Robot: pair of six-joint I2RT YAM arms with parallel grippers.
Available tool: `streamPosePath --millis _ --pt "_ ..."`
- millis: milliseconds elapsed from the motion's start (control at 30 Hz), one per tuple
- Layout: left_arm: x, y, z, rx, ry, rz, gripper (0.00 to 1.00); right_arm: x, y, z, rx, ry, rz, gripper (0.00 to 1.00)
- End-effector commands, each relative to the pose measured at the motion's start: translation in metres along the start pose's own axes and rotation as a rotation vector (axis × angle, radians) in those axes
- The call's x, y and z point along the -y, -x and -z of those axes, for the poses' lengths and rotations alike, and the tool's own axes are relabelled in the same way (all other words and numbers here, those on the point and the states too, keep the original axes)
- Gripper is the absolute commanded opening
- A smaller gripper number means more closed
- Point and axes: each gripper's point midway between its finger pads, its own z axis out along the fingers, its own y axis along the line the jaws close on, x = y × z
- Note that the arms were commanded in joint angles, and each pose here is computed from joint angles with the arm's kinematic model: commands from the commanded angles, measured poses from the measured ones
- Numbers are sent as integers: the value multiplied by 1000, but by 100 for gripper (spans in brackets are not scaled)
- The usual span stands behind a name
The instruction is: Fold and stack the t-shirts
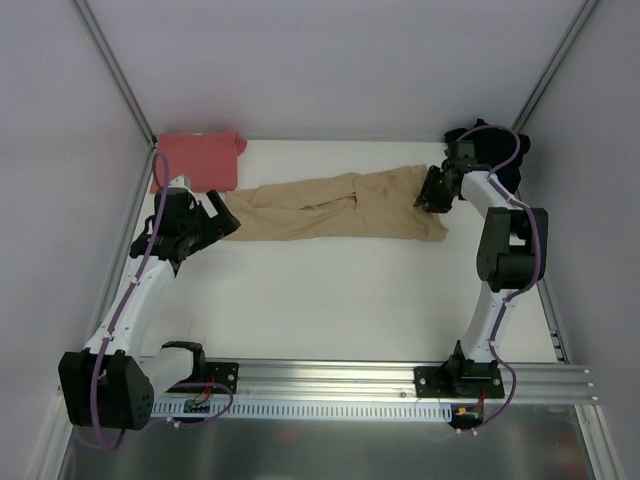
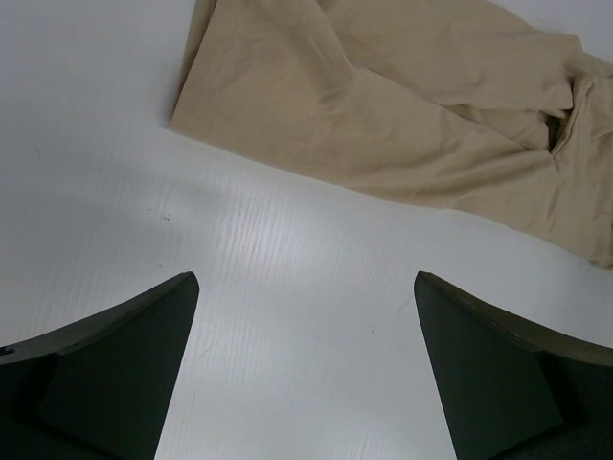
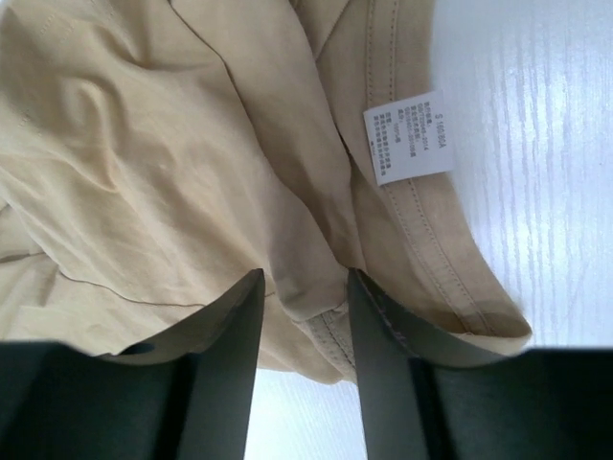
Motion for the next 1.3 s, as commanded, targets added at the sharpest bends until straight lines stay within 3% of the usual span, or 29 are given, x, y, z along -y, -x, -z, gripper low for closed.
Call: streamPosePath --millis 0,267,333,367,400,1100,1233,1267 --pt "8 3 8 11 -32 -29 99 5 6 23 32 -26 4 45" --pt "6 0 7 7 -31 -25 99 8 1 26 20 -25 6 47" --pt "6 0 8 9 -30 -27 99 7 -2 25 16 -19 6 32" --pt "6 0 8 9 -30 -27 99 7 -2 25 14 -14 6 20" --pt "6 0 8 9 -29 -29 99 8 -4 24 11 -15 6 1" --pt "4 -2 8 8 -26 -31 99 62 8 59 152 -220 -42 1" --pt "4 -3 7 3 -28 -30 99 75 1 54 115 -254 -52 1" --pt "5 -3 7 2 -30 -30 99 76 1 53 114 -259 -52 32"
